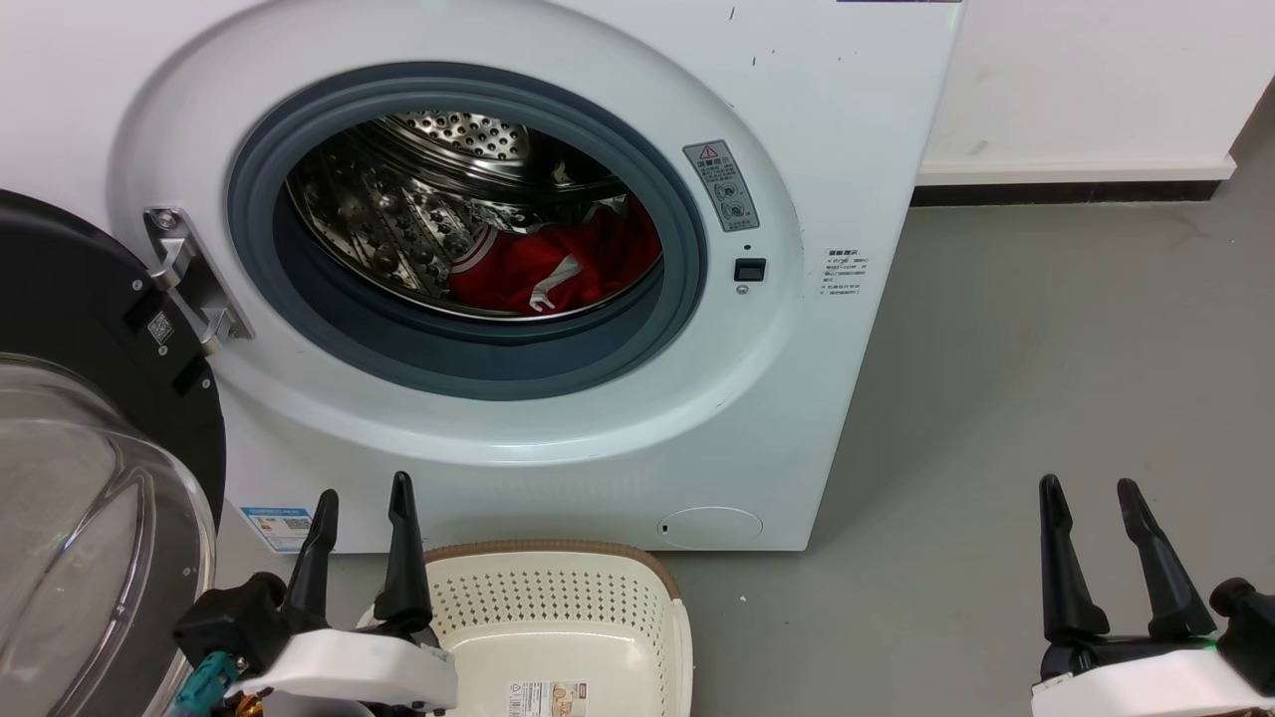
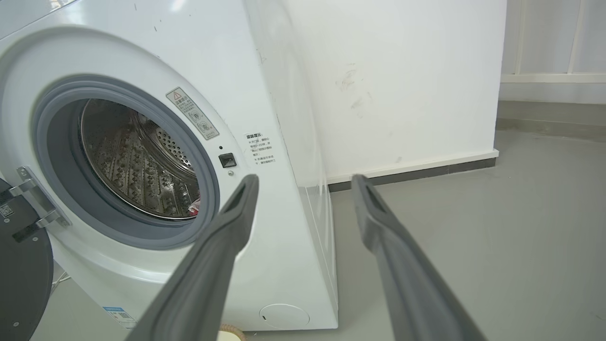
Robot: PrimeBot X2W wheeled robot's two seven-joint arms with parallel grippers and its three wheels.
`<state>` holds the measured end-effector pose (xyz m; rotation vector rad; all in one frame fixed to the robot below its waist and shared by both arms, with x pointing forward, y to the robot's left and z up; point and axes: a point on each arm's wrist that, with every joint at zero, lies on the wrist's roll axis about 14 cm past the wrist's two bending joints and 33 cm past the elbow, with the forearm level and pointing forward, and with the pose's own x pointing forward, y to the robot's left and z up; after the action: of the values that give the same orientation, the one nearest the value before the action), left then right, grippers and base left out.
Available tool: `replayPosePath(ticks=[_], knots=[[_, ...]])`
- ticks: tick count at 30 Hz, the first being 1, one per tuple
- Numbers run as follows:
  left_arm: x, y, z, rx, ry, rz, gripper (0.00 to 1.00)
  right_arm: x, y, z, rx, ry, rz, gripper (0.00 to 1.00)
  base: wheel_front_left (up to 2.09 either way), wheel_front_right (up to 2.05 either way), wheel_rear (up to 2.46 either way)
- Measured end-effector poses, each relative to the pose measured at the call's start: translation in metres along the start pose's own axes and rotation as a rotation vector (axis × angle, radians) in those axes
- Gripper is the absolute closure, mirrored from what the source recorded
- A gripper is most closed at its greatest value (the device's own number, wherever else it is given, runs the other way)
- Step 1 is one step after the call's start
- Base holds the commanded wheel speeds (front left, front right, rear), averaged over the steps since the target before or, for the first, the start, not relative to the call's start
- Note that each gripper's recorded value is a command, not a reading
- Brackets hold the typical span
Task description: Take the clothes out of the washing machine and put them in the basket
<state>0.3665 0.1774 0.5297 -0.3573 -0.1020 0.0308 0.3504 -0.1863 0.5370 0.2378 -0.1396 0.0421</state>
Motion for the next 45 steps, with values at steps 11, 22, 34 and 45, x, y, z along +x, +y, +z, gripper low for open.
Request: replayPosePath(ticks=[11, 22, 34, 45], knots=[[-0.003, -0.003, 0.0, 0.089, -0.016, -0.019, 0.0, -0.003, 0.003, 0.005, -0.091, -0.022, 0.018, 0.0, 0.0, 0.0, 0.0], [-0.004, -0.007, 0.0, 0.175, -0.031, -0.039, 0.0, -0.005, 0.004, 0.007, -0.163, -0.036, 0.029, 0.0, 0.0, 0.0, 0.0], [-0.007, -0.009, -0.003, 0.252, -0.037, -0.049, 0.0, -0.007, 0.006, 0.012, -0.228, -0.058, 0.041, 0.0, 0.0, 0.0, 0.0], [-0.009, -0.009, -0.003, 0.314, -0.049, -0.052, 0.0, -0.009, 0.007, 0.01, -0.267, -0.057, 0.051, 0.0, 0.0, 0.0, 0.0]])
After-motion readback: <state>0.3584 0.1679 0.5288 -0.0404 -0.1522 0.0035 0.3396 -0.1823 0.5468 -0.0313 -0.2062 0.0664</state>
